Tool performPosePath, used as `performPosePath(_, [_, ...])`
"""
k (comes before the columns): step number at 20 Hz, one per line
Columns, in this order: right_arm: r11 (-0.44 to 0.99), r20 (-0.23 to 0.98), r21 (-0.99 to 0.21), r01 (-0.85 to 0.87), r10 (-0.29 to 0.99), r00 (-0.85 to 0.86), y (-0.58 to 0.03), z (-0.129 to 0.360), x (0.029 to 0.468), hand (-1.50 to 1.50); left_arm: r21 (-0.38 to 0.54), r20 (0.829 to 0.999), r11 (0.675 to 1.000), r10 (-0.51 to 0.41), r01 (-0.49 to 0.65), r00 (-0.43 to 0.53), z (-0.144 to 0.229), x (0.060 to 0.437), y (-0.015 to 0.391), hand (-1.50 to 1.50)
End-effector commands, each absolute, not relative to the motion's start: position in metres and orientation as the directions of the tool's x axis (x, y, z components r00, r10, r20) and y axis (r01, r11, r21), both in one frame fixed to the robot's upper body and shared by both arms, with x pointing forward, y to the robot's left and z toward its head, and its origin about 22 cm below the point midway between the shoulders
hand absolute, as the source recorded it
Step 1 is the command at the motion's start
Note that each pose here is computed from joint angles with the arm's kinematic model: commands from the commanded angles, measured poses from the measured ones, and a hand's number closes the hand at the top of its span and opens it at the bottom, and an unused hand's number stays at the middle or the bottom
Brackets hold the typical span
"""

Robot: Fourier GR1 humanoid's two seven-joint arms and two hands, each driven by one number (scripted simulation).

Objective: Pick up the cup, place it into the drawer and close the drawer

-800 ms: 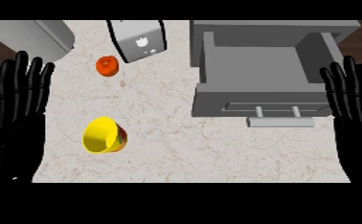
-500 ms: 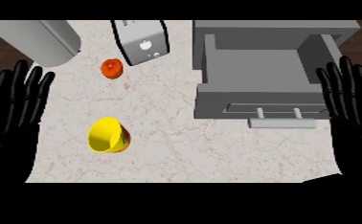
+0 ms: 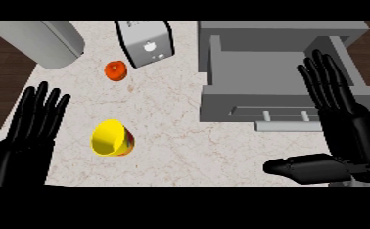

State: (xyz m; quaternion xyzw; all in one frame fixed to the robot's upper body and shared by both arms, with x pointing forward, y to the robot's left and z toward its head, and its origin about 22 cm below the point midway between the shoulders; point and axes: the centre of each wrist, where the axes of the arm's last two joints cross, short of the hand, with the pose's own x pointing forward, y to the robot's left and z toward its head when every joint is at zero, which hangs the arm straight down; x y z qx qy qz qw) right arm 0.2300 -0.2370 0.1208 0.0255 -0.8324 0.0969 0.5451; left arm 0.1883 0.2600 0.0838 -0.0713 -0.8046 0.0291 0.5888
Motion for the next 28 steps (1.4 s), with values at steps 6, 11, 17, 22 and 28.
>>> performPosePath(6, [0.975, 0.909, -0.145, -0.168, 0.064, -0.412, -0.239, 0.129, 0.237, -1.50, -0.114, 0.978, 0.993, 0.114, 0.014, -0.176, 0.028, 0.209, 0.277, -1.50])
performPosePath(11, [0.973, 0.905, -0.147, -0.177, 0.060, -0.422, -0.234, 0.128, 0.251, -1.50, -0.099, 0.984, 0.995, 0.094, -0.027, -0.152, -0.002, 0.195, 0.274, -1.50])
performPosePath(17, [0.978, 0.902, -0.151, -0.143, 0.077, -0.425, -0.246, 0.147, 0.277, -1.50, -0.057, 0.995, 0.995, 0.050, -0.085, -0.083, -0.040, 0.206, 0.306, -1.50])
performPosePath(22, [0.977, 0.900, -0.153, -0.152, 0.074, -0.430, -0.249, 0.132, 0.265, -1.50, -0.063, 0.997, 0.993, 0.058, -0.096, -0.053, -0.096, 0.192, 0.325, -1.50])
performPosePath(28, [0.976, 0.895, -0.160, -0.147, 0.080, -0.439, -0.261, 0.138, 0.259, -1.50, -0.036, 0.998, 0.995, 0.032, -0.091, -0.053, -0.125, 0.191, 0.331, -1.50])
